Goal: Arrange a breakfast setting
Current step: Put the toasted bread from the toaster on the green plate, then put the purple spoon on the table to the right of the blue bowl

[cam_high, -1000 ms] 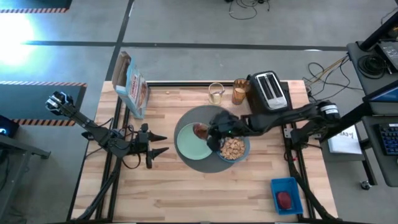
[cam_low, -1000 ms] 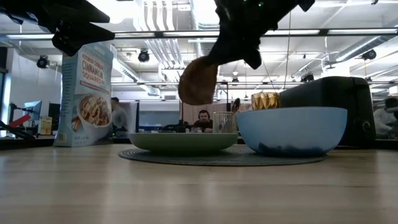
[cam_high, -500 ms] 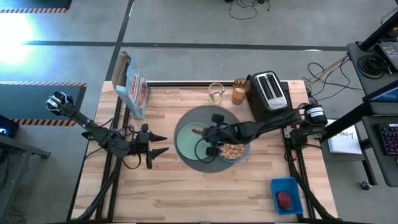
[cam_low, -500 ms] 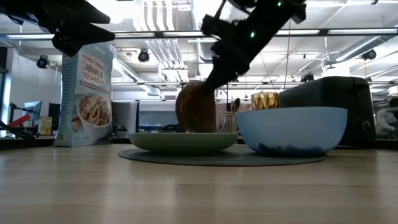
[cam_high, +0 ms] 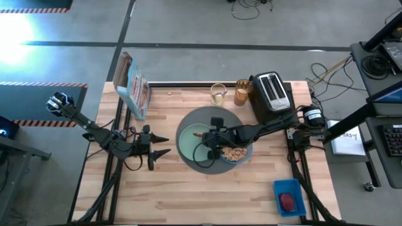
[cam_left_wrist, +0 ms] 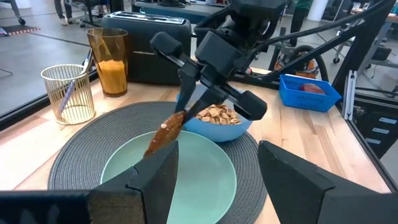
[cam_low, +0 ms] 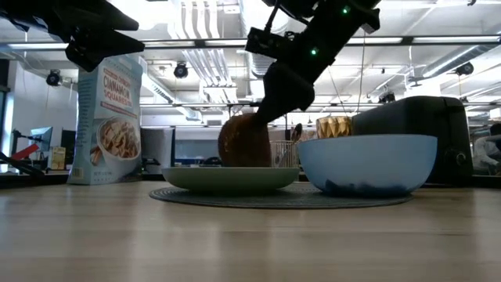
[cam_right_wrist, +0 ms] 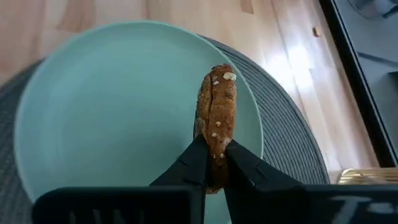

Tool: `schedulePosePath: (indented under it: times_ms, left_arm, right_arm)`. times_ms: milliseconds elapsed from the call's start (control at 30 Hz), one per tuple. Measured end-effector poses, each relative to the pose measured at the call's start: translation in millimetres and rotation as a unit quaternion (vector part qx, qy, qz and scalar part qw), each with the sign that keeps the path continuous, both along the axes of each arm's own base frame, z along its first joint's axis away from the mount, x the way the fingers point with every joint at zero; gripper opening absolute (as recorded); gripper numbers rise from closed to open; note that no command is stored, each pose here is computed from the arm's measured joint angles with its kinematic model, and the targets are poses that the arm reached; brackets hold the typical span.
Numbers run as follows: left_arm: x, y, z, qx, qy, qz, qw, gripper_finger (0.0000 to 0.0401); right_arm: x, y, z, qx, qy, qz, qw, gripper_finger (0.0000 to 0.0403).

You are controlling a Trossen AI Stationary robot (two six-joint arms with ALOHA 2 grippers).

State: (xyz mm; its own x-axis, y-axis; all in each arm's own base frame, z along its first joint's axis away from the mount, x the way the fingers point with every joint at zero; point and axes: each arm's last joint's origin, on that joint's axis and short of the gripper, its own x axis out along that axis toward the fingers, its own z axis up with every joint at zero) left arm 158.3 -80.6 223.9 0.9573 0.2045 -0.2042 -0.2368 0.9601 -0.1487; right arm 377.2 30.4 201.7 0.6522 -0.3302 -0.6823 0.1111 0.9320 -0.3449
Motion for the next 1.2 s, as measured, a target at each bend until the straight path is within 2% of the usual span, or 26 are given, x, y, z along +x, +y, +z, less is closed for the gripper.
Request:
schedulePosePath:
  times_ms: [267,433,733,833,967,1067,1200]
  left_arm:
    - [0.1,-0.1,-0.2,-0.004,-0.001,0.001,1.0,0.0205]
    - [0.1,-0.1,-0.1,-0.011,-0.003,0.002,1.0,0.0205]
    - [2.0,-1.4,-3.0,-0.017,0.003,0.005,1.0,0.0205]
    - [4.8,-3.2,-6.7,-0.013,0.01,0.005,1.0,0.0205]
    - [8.9,-5.9,-9.5,-0.013,0.01,0.005,1.0,0.0205]
    - [11.4,-7.6,-8.7,-0.018,0.0,0.005,1.0,0.0205]
    - [11.9,-7.9,-7.7,-0.021,-0.006,0.004,1.0,0.0205]
  right_arm:
    - [2.3,3.7,2.4,0.05,-0.003,0.039,0.998,0.0086]
    - [1.2,4.9,6.7,0.058,-0.011,0.04,0.997,0.0107]
    - [-14.1,4.0,48.8,0.099,-0.075,0.035,0.992,0.0121]
    - [-23.8,-1.6,68.1,0.098,-0.109,-0.005,0.989,0.0121]
    - [-34.6,-26.1,81.9,0.09,-0.142,-0.114,0.979,0.0121]
    - [-39.6,-52.3,88.1,0.123,-0.17,-0.18,0.961,0.0121]
    - [-46.7,-93.8,88.5,0.173,-0.18,-0.235,0.939,0.0121]
